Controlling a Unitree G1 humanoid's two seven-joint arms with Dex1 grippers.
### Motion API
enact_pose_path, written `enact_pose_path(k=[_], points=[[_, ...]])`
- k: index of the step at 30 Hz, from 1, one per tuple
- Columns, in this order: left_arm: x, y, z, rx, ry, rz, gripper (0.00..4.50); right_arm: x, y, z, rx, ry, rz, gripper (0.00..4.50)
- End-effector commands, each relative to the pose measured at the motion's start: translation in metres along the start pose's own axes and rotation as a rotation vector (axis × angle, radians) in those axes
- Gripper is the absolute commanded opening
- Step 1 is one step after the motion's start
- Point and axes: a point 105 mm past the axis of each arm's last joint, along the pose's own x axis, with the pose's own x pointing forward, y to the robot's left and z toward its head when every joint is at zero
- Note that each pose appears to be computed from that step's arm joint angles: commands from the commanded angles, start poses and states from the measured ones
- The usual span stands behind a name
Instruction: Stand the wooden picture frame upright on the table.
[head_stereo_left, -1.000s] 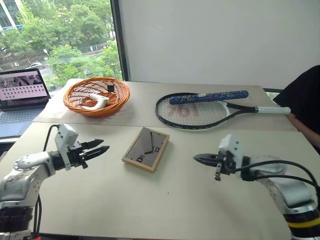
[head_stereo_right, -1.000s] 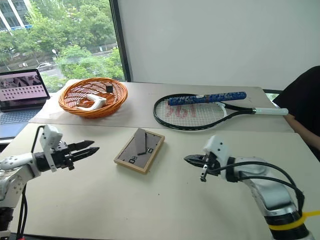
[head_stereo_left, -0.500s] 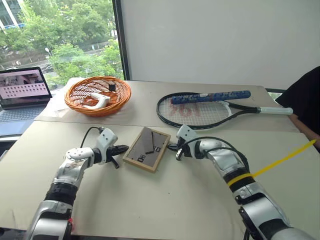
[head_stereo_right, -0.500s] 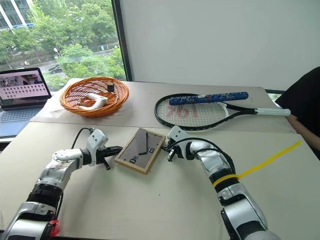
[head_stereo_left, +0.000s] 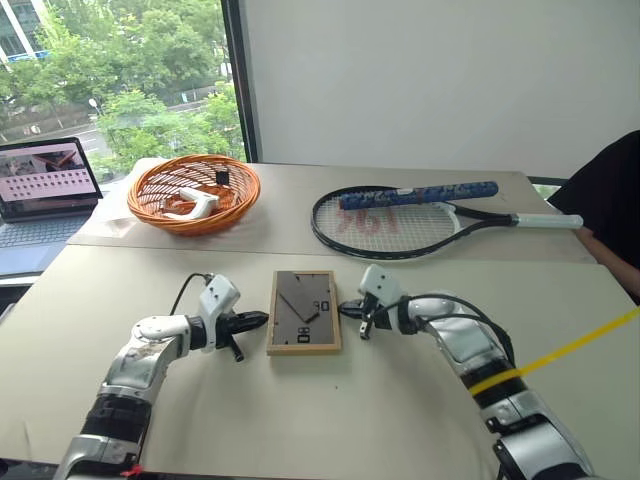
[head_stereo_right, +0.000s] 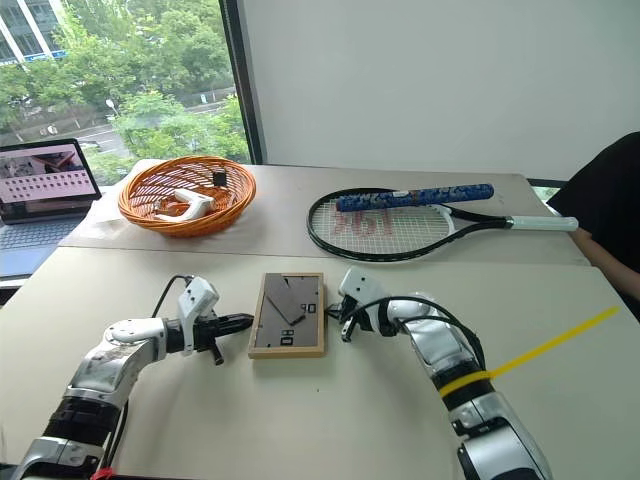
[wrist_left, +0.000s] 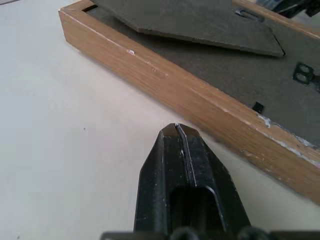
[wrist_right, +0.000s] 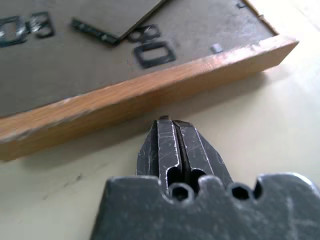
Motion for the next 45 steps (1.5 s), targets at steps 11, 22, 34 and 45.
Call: enact_pose_path(k=[11, 22, 34, 45], points=[[-0.025, -0.007, -0.019, -0.083, 0.064, -0.02, 0.03, -0.001, 0.025, -0.01, 0.003, 0.11, 0.07, 0.0], [-0.049, 0.005, 0.029, -0.529, -0.094, 0.088, 0.71, -0.058, 0.003, 0.026, -0.147, -0.018, 0.033, 0.0], [-0.027, -0.038, 0.017, -0.838, 0.178, -0.106, 4.45, -0.056, -0.023, 0.007, -0.401, 0.018, -0.023, 0.0], [0.021, -0.063, 0.015, -0.932, 0.183, -0.196, 4.45, -0.009, 0.001, 0.015, -0.449, -0.102, 0.083, 0.0]])
